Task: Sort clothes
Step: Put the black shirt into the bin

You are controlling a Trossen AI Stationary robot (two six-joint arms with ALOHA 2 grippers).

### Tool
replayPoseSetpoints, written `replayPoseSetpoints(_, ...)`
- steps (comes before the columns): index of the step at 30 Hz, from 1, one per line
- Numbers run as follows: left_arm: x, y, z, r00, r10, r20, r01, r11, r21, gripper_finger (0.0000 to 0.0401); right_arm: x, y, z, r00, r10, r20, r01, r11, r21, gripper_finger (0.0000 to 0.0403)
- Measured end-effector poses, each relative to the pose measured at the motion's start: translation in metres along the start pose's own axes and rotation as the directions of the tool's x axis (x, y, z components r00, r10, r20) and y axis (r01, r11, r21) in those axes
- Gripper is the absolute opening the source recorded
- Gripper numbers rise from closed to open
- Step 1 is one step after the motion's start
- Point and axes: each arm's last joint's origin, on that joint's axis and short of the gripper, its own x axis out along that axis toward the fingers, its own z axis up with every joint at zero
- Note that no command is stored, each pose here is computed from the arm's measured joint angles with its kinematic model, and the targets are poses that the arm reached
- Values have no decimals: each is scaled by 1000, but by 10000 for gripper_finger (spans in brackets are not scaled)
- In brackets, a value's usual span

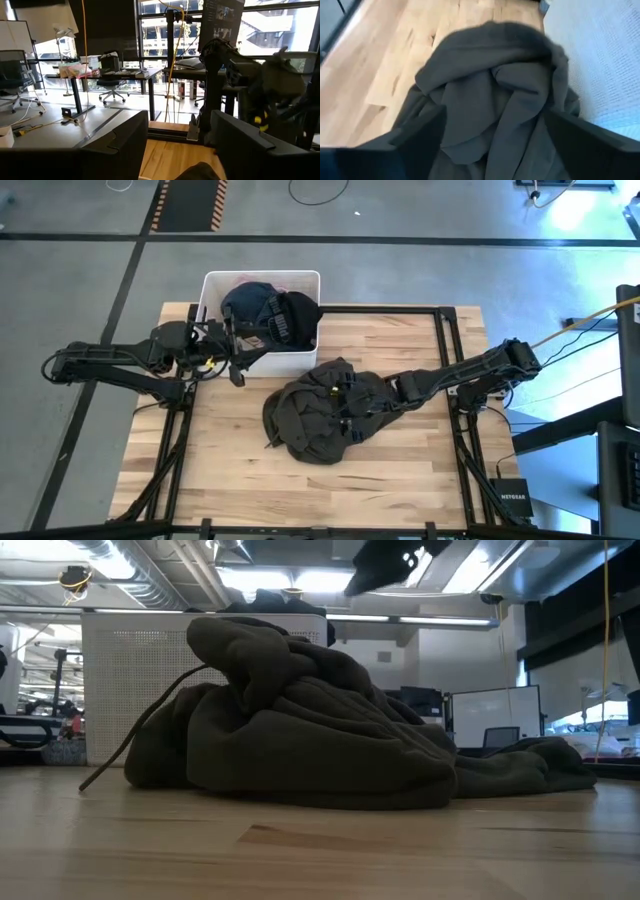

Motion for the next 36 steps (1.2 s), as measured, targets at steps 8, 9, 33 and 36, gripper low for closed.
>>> replayPoseSetpoints(8,0,0,0,1000,0,0,0,1000,0,211,46,9,-18,993,-4,-118,1,1000,-26,381)
replayPoseSetpoints(9,0,0,0,1000,0,-1,0,1000,0,211,52,10,-20,992,-17,-124,13,999,-30,384)
replayPoseSetpoints(33,0,0,-1,1000,0,-7,0,1000,1,211,90,20,-29,992,60,-113,-61,998,-10,397)
replayPoseSetpoints(36,0,0,-1,1000,0,-7,0,1000,-1,211,104,23,-35,991,59,-119,-61,998,-6,397)
